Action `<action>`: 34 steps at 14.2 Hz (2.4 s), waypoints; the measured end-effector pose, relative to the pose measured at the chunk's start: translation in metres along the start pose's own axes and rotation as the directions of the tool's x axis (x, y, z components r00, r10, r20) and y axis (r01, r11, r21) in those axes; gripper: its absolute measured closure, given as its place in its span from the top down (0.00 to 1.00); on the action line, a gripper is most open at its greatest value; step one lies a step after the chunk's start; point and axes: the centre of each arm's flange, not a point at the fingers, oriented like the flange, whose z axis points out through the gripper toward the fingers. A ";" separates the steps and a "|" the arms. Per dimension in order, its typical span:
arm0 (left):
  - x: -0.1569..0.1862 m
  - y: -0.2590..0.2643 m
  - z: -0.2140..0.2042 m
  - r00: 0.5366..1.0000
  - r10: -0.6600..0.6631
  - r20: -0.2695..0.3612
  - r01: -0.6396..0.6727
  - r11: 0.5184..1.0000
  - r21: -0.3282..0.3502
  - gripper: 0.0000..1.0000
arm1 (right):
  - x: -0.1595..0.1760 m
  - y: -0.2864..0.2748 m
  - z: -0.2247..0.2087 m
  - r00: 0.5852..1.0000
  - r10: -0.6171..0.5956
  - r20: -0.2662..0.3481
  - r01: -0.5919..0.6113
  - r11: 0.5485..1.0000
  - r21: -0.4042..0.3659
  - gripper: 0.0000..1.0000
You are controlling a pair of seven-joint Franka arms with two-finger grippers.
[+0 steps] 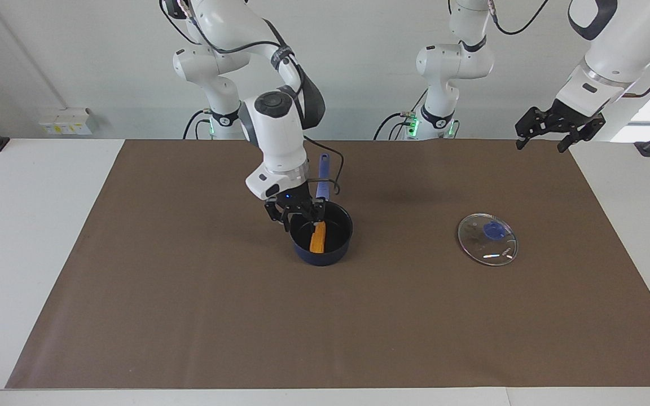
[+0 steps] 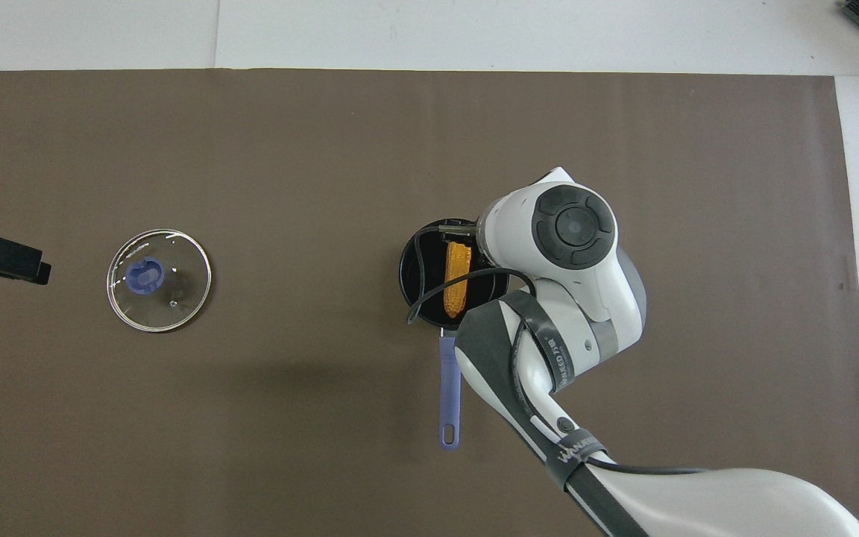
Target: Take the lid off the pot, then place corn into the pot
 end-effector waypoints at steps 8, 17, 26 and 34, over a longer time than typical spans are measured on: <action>0.000 0.000 0.000 1.000 0.000 0.000 0.000 1.000 0.000 1.00 | 0.001 0.162 -0.067 0.994 -0.035 0.101 0.039 0.999 -0.035 1.00; 0.000 0.000 0.000 1.000 0.000 0.000 0.000 1.000 0.000 1.00 | 0.006 0.218 -0.156 1.000 0.025 0.010 -0.025 0.999 -0.036 1.00; 0.000 0.000 0.000 1.000 0.000 0.000 0.000 1.000 0.000 1.00 | -0.008 0.260 -0.178 0.997 0.052 0.059 -0.050 0.998 -0.038 1.00; 0.000 0.000 0.000 1.000 0.000 0.000 0.000 1.000 0.000 1.00 | -0.008 0.250 -0.178 0.998 0.034 0.057 -0.032 0.999 -0.036 1.00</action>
